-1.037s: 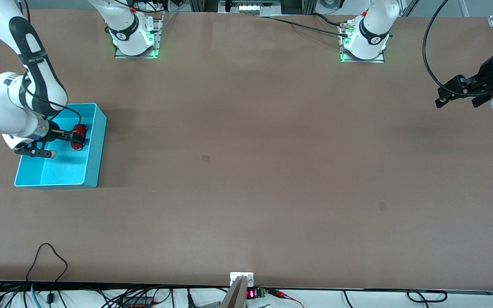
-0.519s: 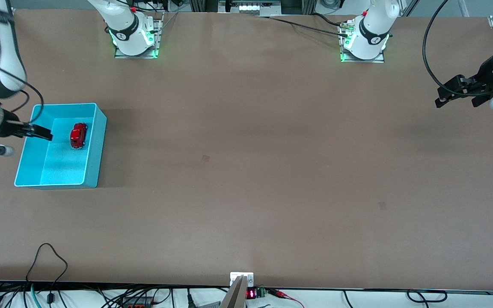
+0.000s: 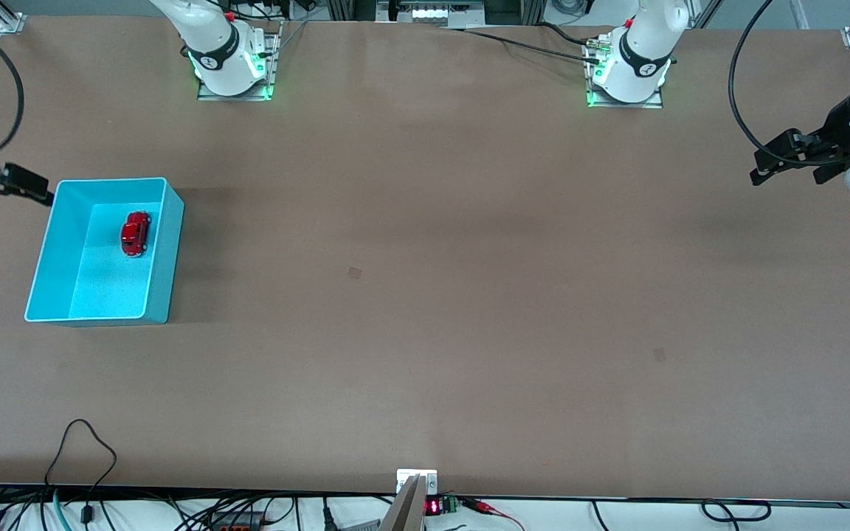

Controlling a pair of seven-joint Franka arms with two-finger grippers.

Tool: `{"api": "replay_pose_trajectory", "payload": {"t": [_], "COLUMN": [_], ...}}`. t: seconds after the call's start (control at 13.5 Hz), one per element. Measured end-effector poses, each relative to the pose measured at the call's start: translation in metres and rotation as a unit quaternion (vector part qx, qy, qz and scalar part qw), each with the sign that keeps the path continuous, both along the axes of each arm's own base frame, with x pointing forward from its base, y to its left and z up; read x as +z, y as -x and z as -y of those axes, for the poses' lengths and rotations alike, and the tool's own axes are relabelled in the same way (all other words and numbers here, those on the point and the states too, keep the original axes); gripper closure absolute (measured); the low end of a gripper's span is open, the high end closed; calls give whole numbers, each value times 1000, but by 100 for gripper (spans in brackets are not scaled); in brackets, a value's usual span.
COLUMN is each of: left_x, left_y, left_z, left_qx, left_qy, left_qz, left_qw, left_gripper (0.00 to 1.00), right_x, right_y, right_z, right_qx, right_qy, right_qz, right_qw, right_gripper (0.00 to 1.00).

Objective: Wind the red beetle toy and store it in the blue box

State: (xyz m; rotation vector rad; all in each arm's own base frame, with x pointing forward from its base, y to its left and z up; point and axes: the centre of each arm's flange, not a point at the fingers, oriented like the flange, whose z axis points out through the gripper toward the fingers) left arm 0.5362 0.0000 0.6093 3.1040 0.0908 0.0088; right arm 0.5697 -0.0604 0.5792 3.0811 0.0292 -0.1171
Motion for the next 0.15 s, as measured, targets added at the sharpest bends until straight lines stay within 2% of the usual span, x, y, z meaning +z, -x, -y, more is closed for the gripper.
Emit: {"api": "replay_pose_trajectory", "payload": {"t": [0.15], "left_x": [0], "left_y": [0], "left_z": [0], "left_qx": [0], "left_qy": [0], "left_qz": [0], "left_qw": [1000], "left_gripper": [0], "right_x": [7], "right_y": [0], "right_z": [-5], "right_qx": [4], "right_qy": [0], "right_qz": [2], "right_qw": [1000], "right_gripper": [0]}}
